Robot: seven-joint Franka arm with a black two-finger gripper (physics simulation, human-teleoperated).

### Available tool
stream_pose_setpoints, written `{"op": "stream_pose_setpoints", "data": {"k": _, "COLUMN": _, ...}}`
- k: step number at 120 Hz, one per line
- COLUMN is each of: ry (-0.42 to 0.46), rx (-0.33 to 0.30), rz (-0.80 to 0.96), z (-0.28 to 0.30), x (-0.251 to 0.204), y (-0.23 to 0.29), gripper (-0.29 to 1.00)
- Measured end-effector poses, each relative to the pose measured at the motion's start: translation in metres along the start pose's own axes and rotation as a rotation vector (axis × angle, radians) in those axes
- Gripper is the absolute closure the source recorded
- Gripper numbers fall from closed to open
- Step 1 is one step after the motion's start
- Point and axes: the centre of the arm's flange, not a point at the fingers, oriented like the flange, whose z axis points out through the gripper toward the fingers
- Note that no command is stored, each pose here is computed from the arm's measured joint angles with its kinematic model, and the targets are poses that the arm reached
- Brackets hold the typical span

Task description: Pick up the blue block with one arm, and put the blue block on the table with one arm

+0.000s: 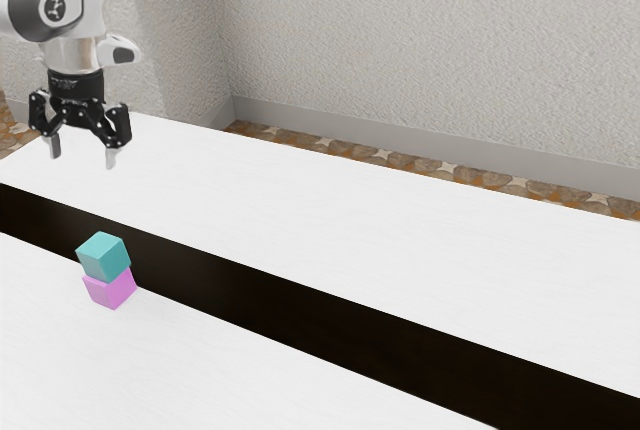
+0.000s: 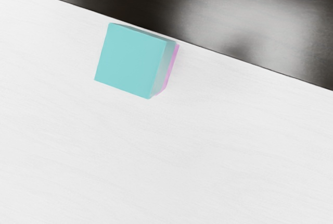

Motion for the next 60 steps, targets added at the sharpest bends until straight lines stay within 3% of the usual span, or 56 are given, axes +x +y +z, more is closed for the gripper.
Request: {"op": "stream_pose_setpoints", "data": {"k": 60, "ry": 0.001, "rx": 0.016, "rz": 0.077, "z": 0.115, "x": 0.023, "y": -0.067, "gripper": 0.00}}
